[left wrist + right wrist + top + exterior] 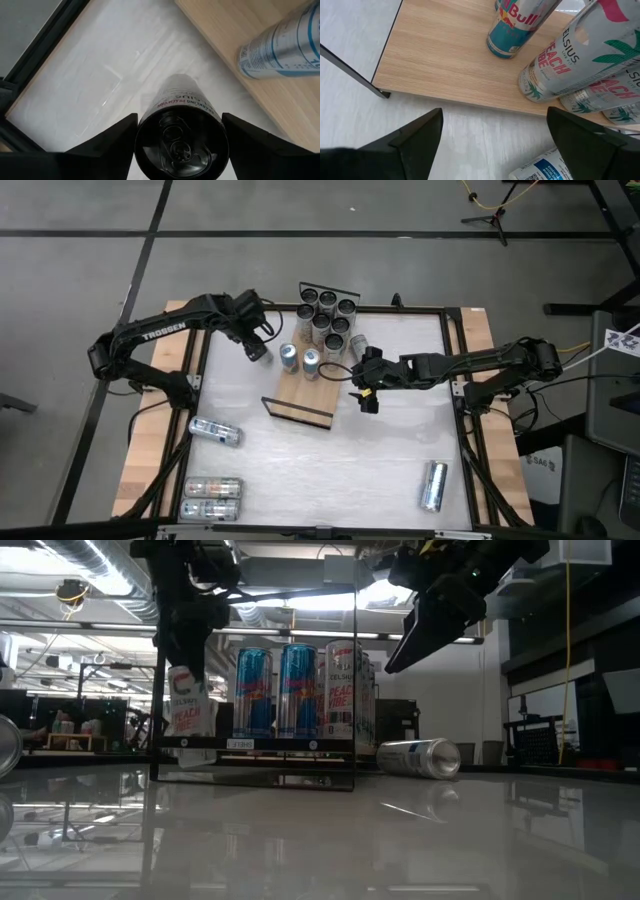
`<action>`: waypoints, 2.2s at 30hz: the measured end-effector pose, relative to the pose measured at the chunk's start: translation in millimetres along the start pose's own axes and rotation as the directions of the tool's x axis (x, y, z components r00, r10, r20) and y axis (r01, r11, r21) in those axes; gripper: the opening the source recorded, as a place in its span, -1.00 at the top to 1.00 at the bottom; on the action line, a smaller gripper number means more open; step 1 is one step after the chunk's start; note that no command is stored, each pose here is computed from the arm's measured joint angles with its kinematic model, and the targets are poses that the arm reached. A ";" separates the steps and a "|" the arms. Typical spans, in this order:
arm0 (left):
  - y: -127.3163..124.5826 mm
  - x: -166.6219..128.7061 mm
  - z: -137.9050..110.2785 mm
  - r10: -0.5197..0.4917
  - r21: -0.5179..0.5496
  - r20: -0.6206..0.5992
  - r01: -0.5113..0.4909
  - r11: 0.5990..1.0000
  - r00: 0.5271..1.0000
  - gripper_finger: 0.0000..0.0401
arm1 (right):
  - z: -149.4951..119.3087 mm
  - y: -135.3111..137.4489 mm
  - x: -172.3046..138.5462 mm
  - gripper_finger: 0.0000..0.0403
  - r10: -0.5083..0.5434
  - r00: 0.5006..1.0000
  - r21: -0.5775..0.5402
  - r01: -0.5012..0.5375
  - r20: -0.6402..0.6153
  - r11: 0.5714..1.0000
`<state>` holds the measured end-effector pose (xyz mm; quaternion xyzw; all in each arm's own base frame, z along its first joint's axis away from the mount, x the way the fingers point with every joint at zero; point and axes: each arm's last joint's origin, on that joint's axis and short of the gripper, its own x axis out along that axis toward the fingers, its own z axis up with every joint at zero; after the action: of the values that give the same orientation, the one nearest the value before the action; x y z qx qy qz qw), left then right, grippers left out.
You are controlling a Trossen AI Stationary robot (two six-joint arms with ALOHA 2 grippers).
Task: Place canned beverage on shelf
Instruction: Put the bottom left pink soda can on the shelf aligned with the other pink soda can
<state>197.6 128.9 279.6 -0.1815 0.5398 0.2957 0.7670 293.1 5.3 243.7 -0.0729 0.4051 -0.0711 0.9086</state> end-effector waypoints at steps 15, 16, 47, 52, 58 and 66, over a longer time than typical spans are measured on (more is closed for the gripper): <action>-0.3 -0.9 3.3 -0.005 -0.010 0.039 0.005 1.000 0.999 -0.41 | 0.0 0.0 0.0 -0.74 0.000 1.000 0.000 0.000 0.000 1.000; -0.4 -0.9 4.1 -0.005 -0.010 0.047 0.006 1.000 0.999 -0.42 | 0.0 0.0 0.0 -0.74 0.000 1.000 0.000 0.000 0.000 1.000; 16.0 -62.6 -33.7 0.202 0.058 0.222 -0.220 0.974 0.954 -0.43 | 0.0 0.0 0.0 -0.74 0.000 1.000 0.000 0.000 0.000 1.000; 17.7 -67.0 -41.1 0.221 0.058 0.204 -0.237 0.970 0.954 -0.43 | 0.0 0.0 0.0 -0.74 0.000 1.000 0.000 0.000 0.000 1.000; 16.6 -66.1 -43.7 0.177 0.087 0.175 -0.195 0.977 0.969 -0.45 | 0.0 0.0 0.0 -0.74 0.000 1.000 0.000 0.000 0.000 1.000; 15.7 -65.3 -46.6 0.139 0.145 0.140 -0.160 0.977 0.980 -0.79 | 0.0 0.0 0.0 -0.74 0.000 1.000 0.000 0.000 0.000 1.000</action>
<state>138.0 96.2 324.9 -0.0605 0.5225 0.3209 0.7876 293.2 5.3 243.7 -0.0729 0.4049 -0.0712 0.9087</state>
